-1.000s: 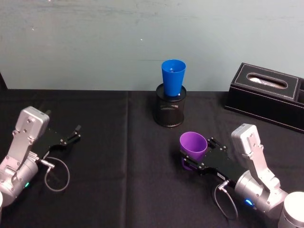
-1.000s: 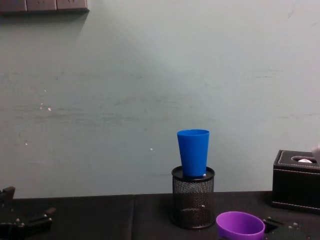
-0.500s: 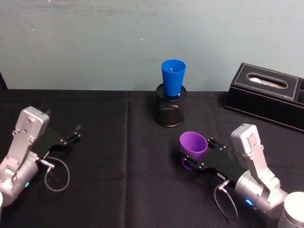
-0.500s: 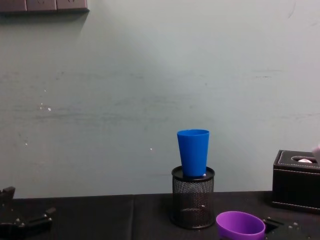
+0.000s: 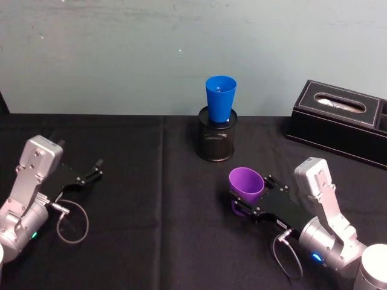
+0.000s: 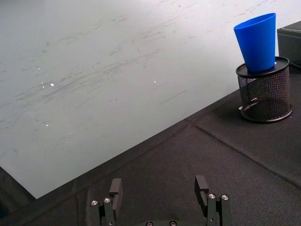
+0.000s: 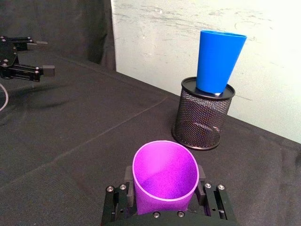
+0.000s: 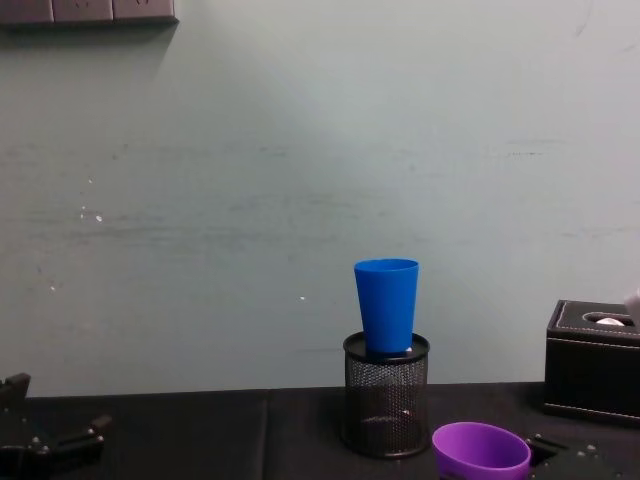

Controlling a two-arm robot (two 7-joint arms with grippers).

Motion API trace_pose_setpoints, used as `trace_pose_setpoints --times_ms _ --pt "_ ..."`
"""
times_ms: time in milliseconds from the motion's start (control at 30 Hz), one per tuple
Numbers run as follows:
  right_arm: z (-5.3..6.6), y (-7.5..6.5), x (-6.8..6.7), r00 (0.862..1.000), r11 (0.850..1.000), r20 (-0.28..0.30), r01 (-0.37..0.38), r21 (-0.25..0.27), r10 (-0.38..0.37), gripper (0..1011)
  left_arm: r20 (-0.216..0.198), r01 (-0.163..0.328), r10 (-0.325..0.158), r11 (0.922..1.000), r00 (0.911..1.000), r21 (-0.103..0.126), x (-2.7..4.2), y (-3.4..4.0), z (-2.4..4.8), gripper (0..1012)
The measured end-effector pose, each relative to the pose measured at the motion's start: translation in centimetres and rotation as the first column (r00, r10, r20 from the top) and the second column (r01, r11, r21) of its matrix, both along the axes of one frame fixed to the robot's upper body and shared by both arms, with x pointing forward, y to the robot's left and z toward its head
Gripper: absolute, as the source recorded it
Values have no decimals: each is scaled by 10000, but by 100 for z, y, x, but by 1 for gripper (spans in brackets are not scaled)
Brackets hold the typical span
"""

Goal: Pick up one cup with a gripper and tap it against the other cup.

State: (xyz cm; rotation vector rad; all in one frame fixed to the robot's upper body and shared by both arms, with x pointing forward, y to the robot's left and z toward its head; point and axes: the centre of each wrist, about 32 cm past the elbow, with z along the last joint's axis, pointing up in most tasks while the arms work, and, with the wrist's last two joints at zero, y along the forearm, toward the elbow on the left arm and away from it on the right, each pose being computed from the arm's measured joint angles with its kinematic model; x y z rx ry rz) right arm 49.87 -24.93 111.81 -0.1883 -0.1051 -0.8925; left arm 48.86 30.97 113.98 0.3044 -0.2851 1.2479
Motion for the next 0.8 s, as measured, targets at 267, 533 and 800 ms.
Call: trace_pose_setpoints --times_ms 267,533,800 --pt "0 0 0 10000 10000 -1 -2 0 2 735 0 -1 1 10000 10000 0 0 0 0 1011" --pt "44 -7 -17 9998 9995 152 136 283 -140 735 0 0 0 10000 10000 0 0 0 0 1011" --pt "116 -8 -47 9992 9978 333 177 633 -198 735 0 0 0 10000 10000 0 0 0 0 1011"
